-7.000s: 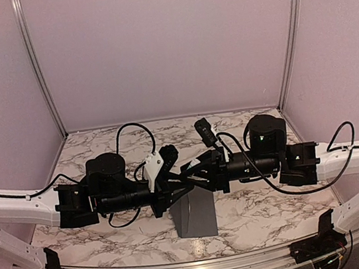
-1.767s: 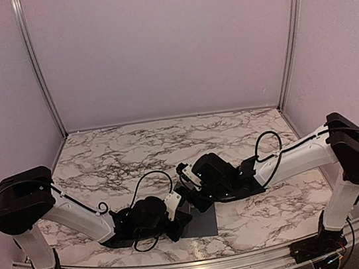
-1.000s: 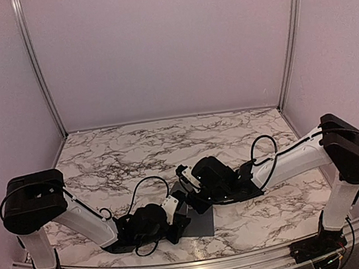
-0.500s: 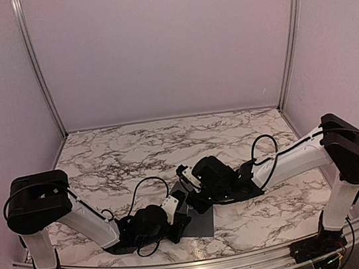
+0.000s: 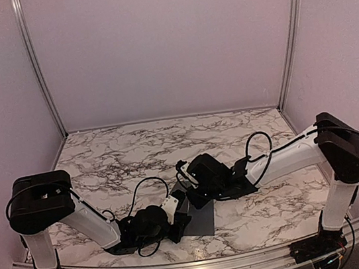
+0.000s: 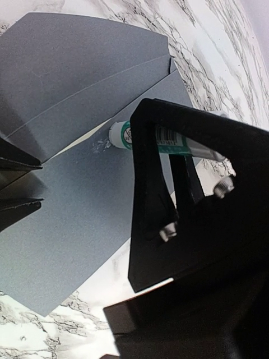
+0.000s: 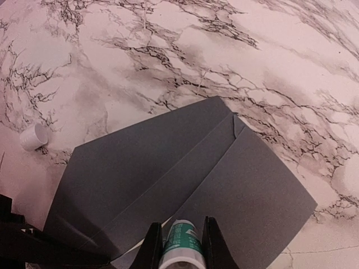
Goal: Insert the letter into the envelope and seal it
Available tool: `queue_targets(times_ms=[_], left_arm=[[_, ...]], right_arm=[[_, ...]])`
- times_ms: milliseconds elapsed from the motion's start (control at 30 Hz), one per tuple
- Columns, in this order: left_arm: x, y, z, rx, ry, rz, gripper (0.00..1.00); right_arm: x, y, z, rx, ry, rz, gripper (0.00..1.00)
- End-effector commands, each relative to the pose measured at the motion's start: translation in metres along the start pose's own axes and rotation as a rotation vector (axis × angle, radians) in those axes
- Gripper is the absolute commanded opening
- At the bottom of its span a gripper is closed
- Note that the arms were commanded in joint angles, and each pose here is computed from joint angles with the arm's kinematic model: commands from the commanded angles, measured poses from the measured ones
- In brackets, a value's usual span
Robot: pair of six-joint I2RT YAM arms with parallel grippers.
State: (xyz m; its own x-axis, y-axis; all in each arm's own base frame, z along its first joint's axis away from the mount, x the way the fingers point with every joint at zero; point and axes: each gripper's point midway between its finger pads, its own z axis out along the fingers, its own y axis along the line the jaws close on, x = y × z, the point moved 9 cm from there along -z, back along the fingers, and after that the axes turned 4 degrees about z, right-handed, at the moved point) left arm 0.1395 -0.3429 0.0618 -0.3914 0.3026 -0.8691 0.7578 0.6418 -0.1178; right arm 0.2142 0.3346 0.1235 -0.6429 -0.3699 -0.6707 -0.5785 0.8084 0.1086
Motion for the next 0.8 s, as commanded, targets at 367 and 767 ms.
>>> queue_targets(times_ms=[367, 767], left_arm=[[0.023, 0.002, 0.003, -0.026, 0.091, 0.025, 0.18], [0.022, 0.001, 0.006, -0.026, 0.087, 0.029, 0.18]], right_arm=[[0.014, 0.007, -0.008, -0.181, 0.056, -0.003, 0.0], [0.026, 0.018, -0.015, -0.171, 0.098, -0.007, 0.0]])
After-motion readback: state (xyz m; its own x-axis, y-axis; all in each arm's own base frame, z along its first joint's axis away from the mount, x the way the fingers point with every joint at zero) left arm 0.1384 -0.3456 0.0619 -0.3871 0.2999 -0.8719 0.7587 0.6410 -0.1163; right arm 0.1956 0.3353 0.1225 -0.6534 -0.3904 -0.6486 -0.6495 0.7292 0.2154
